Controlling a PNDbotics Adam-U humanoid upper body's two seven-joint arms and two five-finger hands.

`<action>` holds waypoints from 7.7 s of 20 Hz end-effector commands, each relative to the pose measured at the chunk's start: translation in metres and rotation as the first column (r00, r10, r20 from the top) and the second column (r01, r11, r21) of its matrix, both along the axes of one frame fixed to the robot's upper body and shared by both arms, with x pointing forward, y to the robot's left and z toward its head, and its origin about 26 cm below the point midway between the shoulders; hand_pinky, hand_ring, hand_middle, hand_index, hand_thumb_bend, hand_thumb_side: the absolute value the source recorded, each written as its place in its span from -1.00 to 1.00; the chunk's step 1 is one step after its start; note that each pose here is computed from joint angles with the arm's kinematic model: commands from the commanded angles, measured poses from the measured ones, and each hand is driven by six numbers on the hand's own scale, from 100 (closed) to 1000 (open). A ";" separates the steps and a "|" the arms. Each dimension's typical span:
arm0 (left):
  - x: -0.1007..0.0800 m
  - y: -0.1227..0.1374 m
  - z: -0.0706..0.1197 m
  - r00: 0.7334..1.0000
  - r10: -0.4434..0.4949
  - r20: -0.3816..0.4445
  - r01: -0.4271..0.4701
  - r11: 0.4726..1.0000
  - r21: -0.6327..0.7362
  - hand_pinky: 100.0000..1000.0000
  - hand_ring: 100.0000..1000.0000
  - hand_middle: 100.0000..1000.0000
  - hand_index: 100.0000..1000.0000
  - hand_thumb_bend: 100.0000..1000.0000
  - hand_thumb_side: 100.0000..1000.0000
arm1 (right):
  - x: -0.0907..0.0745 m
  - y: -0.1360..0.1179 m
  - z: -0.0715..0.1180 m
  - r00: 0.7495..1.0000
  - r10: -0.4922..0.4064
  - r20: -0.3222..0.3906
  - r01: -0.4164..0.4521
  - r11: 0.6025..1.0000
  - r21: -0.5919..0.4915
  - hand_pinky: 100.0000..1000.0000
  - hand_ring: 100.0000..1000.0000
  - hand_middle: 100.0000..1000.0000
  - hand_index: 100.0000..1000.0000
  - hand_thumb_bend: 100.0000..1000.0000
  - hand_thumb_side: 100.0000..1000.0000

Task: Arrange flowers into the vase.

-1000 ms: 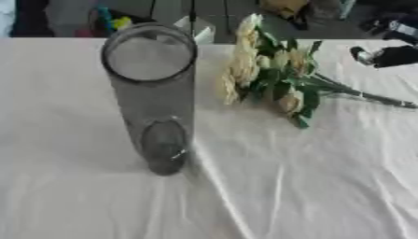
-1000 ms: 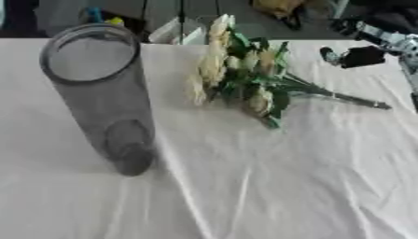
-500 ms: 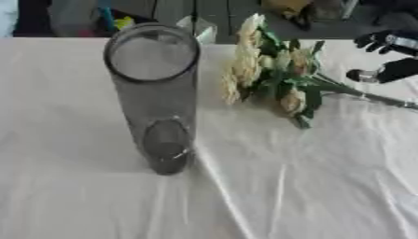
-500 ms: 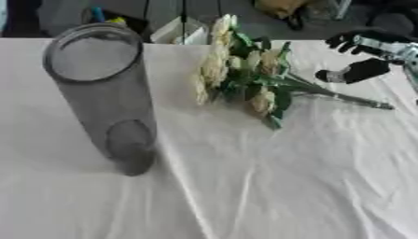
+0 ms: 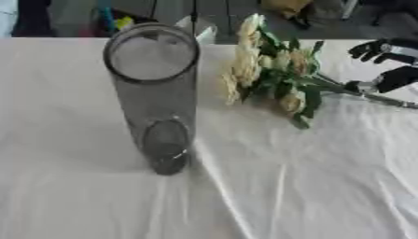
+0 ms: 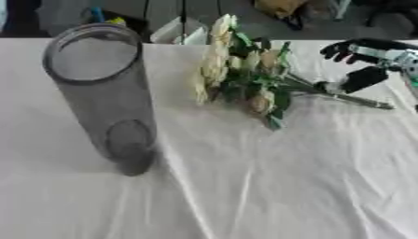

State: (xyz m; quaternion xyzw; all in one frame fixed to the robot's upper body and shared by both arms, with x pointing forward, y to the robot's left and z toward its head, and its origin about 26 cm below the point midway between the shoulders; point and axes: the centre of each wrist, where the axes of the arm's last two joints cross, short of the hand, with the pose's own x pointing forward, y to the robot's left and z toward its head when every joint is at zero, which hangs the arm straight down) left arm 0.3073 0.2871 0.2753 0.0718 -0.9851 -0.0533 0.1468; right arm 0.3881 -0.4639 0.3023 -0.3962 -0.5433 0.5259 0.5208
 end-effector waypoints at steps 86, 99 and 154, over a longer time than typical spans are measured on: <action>-0.003 -0.005 0.010 0.998 -0.057 0.017 0.057 0.997 0.043 0.41 0.68 0.81 0.96 -1.00 1.00 | 0.035 0.030 -0.010 0.906 -0.109 0.410 0.136 0.990 -0.038 -1.00 -1.00 -1.00 -1.00 -1.00 0.14; -0.003 -0.004 0.011 0.998 -0.057 0.015 0.056 0.998 0.042 0.40 0.67 0.81 0.96 -1.00 1.00 | 0.024 0.043 0.012 0.743 -0.218 0.633 0.119 0.974 0.195 -1.00 -1.00 -1.00 -1.00 -1.00 0.08; -0.002 -0.010 0.008 0.993 -0.109 -0.033 0.111 0.992 0.054 0.40 0.67 0.80 0.95 -1.00 1.00 | -0.045 0.286 0.163 0.724 -0.343 0.598 -0.600 0.116 0.792 -1.00 -1.00 -1.00 -1.00 -1.00 0.04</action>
